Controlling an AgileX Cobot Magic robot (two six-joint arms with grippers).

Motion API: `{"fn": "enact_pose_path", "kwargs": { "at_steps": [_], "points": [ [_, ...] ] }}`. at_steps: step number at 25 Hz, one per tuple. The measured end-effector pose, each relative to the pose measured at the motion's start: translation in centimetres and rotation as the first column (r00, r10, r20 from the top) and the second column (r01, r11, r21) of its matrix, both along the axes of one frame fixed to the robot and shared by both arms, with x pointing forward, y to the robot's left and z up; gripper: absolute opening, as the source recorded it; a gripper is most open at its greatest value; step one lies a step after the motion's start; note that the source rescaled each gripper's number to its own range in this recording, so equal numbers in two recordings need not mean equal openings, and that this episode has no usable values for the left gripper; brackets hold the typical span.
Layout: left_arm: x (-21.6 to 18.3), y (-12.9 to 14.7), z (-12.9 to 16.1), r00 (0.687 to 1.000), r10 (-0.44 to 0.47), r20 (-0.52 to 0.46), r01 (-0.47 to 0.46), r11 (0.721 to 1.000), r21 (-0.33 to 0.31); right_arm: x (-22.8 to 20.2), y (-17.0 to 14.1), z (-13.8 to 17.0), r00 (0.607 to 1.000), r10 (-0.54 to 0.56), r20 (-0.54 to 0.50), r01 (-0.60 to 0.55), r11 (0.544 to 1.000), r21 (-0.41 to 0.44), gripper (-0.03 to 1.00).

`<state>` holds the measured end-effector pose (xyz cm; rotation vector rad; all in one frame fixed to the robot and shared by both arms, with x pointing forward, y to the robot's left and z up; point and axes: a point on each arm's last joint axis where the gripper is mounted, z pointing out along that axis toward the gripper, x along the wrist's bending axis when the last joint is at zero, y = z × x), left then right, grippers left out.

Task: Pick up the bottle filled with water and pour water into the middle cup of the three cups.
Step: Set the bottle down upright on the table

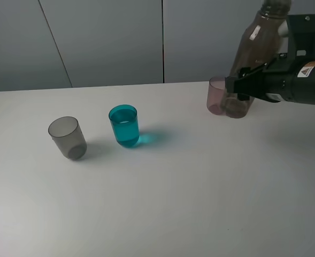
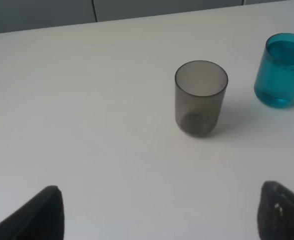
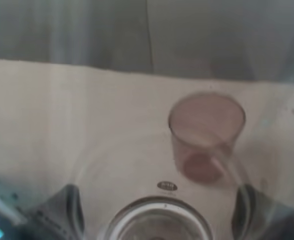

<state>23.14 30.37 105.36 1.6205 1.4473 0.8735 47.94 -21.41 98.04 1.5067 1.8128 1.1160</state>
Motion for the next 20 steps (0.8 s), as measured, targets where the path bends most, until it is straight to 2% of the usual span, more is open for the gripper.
{"fn": "enact_pose_path", "kwargs": {
  "at_steps": [5, 13, 20],
  "points": [
    [0.0, 0.0, 0.0, 1.0, 0.0, 0.0, 0.0, 1.0, 0.0, -1.4, -1.0, -1.9, 0.999, -0.05, 0.001, 0.05, 0.999, -0.012, 0.19],
    [0.0, 0.0, 0.0, 1.0, 0.001, 0.0, -0.001, 1.0, -0.002, -1.1, -0.9, -4.9, 0.998, -0.058, -0.032, 0.055, 0.996, -0.076, 0.19],
    [0.0, 0.0, 0.0, 1.0, 0.001, 0.0, -0.001, 1.0, -0.002, -2.2, -0.2, -6.4, 0.998, -0.052, 0.027, 0.055, 0.993, -0.104, 0.19]
  ]
}}
